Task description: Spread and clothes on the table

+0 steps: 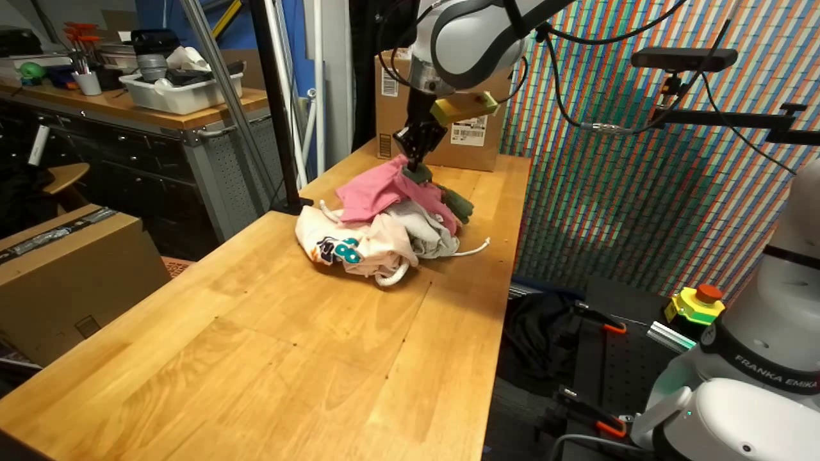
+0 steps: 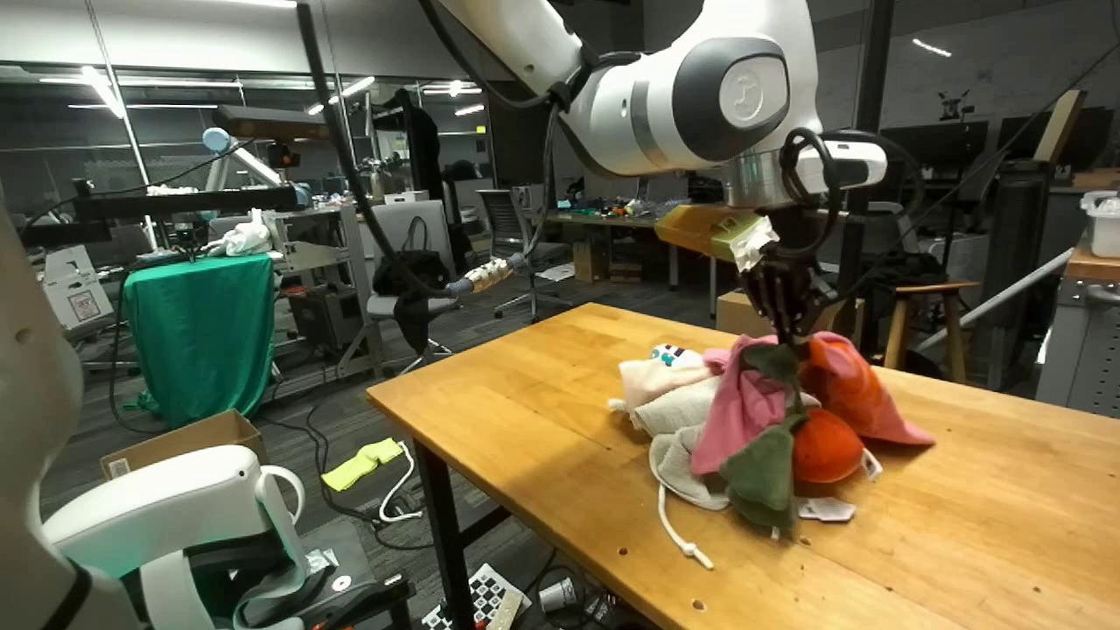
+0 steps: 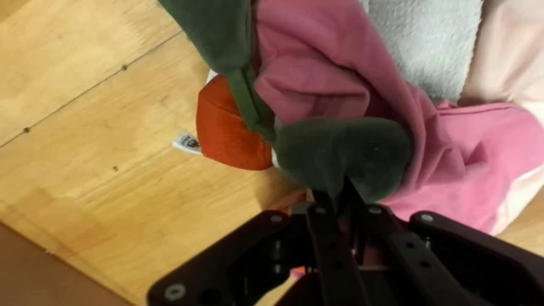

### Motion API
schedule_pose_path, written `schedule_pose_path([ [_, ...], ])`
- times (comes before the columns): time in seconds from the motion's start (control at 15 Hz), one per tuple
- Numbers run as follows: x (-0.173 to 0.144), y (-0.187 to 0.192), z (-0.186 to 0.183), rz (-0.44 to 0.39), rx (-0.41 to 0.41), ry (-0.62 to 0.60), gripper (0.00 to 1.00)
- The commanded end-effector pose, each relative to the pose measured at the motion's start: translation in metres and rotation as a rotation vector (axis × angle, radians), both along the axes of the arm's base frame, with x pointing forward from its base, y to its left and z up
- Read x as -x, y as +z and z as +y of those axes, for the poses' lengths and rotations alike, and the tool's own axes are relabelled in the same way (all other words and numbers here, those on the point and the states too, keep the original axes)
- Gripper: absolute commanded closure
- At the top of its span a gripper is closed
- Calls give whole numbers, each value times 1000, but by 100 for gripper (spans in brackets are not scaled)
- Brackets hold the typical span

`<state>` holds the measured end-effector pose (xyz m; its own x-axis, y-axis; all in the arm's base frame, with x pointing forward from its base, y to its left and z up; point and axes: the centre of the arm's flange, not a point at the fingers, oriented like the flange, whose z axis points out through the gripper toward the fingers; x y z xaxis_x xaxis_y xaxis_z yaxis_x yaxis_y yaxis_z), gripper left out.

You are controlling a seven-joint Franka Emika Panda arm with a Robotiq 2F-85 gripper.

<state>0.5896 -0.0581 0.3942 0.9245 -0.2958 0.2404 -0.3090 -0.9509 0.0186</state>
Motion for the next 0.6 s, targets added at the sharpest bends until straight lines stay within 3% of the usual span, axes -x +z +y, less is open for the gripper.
schedule_pose_path([
  [0.0,19,33,-30,-146,118,-74,91],
  [0.53,16,41,-114,-352,378,-308,91],
])
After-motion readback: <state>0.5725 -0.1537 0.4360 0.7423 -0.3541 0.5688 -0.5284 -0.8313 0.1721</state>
